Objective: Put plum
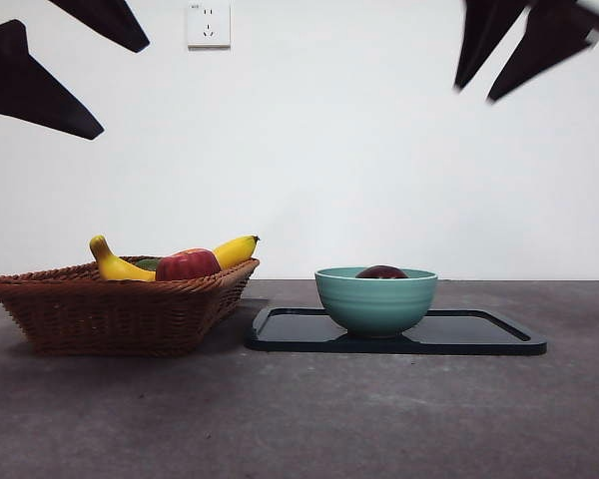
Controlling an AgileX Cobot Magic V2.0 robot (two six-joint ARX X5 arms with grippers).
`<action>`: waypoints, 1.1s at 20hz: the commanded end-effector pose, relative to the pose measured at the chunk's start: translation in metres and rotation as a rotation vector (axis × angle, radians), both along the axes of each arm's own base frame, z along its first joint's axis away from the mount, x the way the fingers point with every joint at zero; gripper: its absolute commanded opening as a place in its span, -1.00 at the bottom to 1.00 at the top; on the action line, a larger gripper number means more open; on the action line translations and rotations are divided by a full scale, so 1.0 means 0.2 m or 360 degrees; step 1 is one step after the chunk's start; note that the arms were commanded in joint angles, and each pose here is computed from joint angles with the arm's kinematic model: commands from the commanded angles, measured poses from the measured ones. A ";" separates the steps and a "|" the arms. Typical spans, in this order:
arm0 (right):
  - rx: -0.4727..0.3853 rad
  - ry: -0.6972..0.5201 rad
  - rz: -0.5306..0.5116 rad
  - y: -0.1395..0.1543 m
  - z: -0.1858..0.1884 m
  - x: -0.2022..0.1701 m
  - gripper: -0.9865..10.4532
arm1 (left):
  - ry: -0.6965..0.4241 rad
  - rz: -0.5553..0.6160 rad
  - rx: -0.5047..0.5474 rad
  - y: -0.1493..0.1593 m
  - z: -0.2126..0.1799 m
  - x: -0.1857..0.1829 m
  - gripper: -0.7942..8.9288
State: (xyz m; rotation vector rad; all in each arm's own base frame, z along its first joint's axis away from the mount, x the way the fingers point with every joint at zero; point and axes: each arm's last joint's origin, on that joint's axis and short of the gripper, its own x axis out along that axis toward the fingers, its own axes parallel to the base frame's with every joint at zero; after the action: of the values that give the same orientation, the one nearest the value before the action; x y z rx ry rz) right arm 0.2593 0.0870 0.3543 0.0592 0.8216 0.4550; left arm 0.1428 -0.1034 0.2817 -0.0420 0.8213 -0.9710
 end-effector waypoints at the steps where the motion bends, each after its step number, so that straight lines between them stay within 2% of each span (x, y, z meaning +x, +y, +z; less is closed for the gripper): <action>1: 0.0023 -0.0048 0.0076 -0.02 0.07 -0.11 -0.48 | -0.0020 -0.0018 -0.0015 -0.01 0.01 0.01 -0.07; 6: 0.0081 -0.0142 0.0157 -0.08 0.10 -0.37 -0.48 | -0.0021 -0.0018 -0.0016 -0.01 0.01 0.01 -0.07; 12: 0.0143 -0.0109 0.0286 -0.12 -0.10 -0.60 -0.48 | -0.0021 -0.0017 -0.0016 -0.01 0.01 0.01 -0.07; 14: 0.0205 -0.0063 0.0363 -0.12 -0.17 -0.64 -0.48 | -0.0021 -0.0018 -0.0016 -0.01 0.01 0.01 -0.07; 17: 0.0227 0.0001 0.0398 -0.13 -0.26 -0.68 -0.48 | -0.0021 -0.0018 -0.0016 -0.01 0.01 0.01 -0.07; 22: 0.0237 -0.0030 0.0395 -0.13 -0.27 -0.67 -0.48 | -0.0020 -0.0017 -0.0015 -0.01 0.01 0.01 -0.07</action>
State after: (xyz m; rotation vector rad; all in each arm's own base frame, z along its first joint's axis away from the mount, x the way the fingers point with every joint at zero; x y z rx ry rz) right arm 0.1248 0.0602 0.2963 0.0990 0.7952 0.7356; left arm 0.1428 -0.1034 0.2817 -0.0424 0.8211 -0.9709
